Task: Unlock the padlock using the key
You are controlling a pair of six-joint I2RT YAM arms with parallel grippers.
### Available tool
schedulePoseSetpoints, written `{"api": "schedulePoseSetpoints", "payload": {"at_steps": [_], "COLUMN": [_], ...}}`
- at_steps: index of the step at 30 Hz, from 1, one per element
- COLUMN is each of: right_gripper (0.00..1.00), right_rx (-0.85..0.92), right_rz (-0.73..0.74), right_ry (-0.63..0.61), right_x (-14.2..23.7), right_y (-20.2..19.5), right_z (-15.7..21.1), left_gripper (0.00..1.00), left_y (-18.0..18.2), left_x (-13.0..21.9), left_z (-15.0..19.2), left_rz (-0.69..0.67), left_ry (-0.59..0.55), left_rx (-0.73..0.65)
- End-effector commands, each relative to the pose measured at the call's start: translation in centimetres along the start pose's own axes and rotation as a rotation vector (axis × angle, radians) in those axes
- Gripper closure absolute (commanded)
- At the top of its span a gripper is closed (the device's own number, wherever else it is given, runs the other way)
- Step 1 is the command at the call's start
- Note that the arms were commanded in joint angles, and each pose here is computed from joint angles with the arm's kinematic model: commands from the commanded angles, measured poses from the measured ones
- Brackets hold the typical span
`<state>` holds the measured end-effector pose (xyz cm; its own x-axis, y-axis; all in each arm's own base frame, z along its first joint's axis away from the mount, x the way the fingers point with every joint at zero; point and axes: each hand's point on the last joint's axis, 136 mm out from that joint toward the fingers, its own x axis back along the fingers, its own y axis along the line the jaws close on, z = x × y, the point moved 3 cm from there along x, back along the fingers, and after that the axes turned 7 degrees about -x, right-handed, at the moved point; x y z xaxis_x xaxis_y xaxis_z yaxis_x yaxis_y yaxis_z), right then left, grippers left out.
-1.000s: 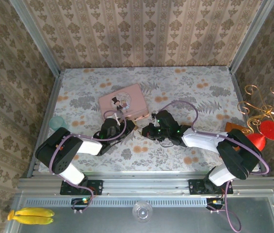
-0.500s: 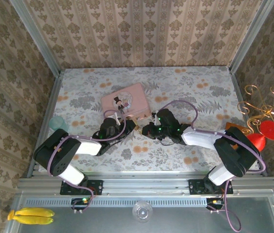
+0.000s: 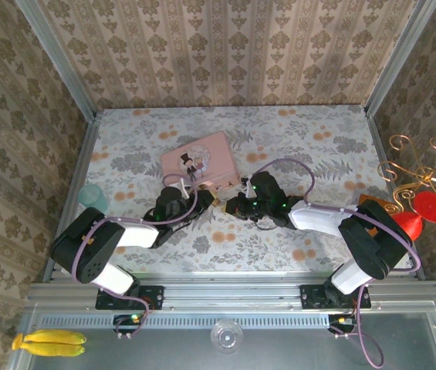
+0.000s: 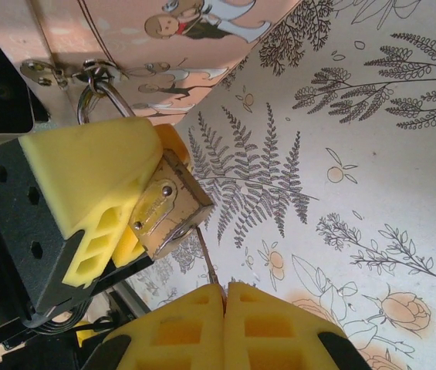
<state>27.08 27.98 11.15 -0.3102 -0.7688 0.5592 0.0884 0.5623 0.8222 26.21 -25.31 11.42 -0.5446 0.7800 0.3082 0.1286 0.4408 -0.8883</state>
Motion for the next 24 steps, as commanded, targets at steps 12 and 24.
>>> {"api": "schedulePoseSetpoints", "payload": {"at_steps": [12,24], "right_gripper": [1.00,1.00], "right_rx": [0.015,0.002], "right_rz": [-0.093,-0.118], "right_ry": [-0.003,0.004], "right_x": [0.6,0.6], "right_y": [1.6,1.9], "right_z": [-0.2,-0.1], "left_gripper": [0.93,0.93], "left_y": [-4.3,-5.0], "left_x": [1.2,2.0], "left_z": [-1.7,-2.6], "left_rz": [0.173,0.201], "left_ry": [-0.048,-0.070], "left_rx": [-0.038,-0.036]}}
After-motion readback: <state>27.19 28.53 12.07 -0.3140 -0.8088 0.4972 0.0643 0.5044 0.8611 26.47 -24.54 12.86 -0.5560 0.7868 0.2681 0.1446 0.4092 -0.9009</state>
